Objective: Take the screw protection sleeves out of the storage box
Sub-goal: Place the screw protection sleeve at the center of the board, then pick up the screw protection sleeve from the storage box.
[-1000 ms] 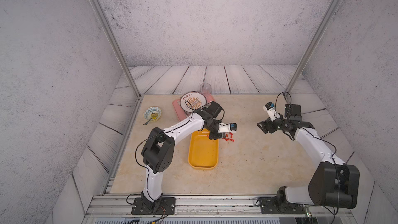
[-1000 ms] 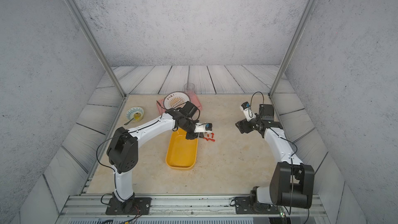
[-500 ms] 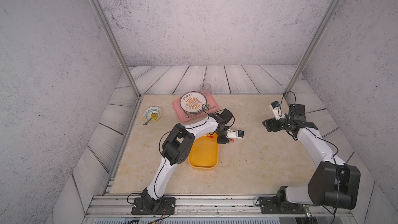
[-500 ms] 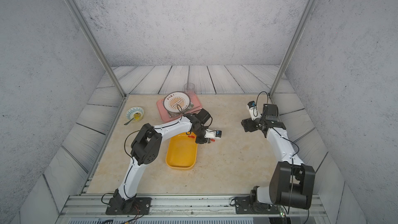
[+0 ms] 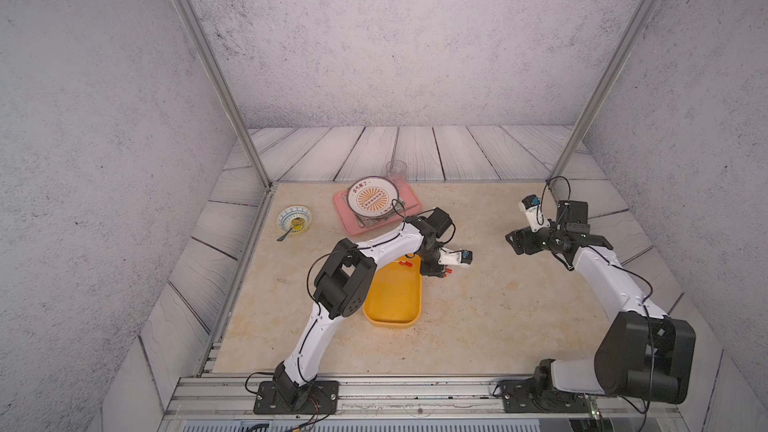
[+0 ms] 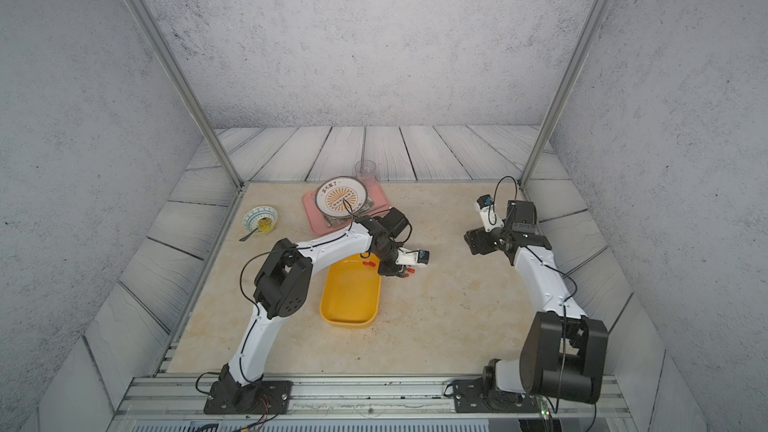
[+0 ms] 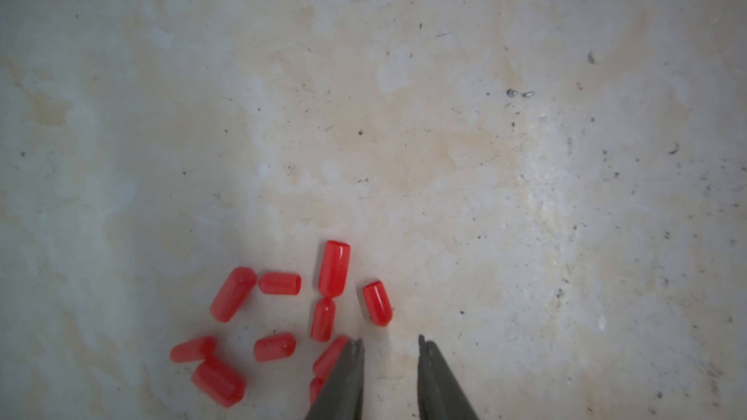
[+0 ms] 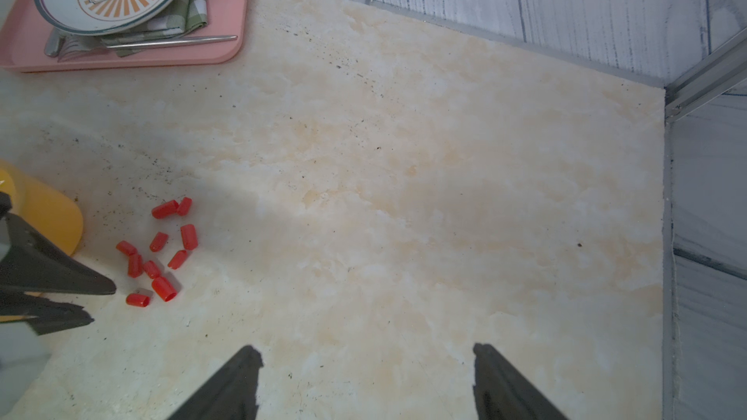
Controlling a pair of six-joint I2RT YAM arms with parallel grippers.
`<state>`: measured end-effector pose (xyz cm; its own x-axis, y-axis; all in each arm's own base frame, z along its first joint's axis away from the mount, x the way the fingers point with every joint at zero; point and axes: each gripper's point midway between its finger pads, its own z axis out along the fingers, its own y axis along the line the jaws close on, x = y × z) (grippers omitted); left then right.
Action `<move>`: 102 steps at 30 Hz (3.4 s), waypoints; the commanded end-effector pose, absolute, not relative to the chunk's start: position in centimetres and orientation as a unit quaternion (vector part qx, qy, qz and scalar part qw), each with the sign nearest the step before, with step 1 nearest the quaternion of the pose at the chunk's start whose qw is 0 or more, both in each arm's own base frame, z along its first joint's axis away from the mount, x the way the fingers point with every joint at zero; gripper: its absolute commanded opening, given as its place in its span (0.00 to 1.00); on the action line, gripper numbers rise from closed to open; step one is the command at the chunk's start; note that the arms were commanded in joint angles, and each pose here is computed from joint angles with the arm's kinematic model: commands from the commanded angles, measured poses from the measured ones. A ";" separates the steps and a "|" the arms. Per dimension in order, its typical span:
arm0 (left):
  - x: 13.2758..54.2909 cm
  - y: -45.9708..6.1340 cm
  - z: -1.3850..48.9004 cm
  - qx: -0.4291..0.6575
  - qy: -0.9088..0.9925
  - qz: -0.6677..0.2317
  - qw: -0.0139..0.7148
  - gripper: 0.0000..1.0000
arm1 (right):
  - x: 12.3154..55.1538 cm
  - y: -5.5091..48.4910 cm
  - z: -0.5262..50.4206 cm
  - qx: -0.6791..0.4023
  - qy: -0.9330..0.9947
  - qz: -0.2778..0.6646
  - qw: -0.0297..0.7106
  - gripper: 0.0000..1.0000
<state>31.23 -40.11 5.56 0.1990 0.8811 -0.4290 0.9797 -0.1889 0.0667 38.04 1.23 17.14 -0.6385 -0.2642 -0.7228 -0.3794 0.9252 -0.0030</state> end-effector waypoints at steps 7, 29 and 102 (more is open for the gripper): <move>30.7 -31.1 11.1 0.719 0.652 -0.143 0.192 0.25 | 38.1 1.9 18.9 -0.191 0.889 0.088 0.406 0.85; 35.4 -27.9 3.0 0.784 0.595 -0.039 0.169 0.23 | 34.3 9.0 19.7 -0.316 0.824 0.247 0.400 0.86; 34.9 -26.8 0.4 0.809 0.577 -0.046 0.107 0.22 | 30.4 20.9 11.8 -0.480 0.778 0.285 0.288 0.83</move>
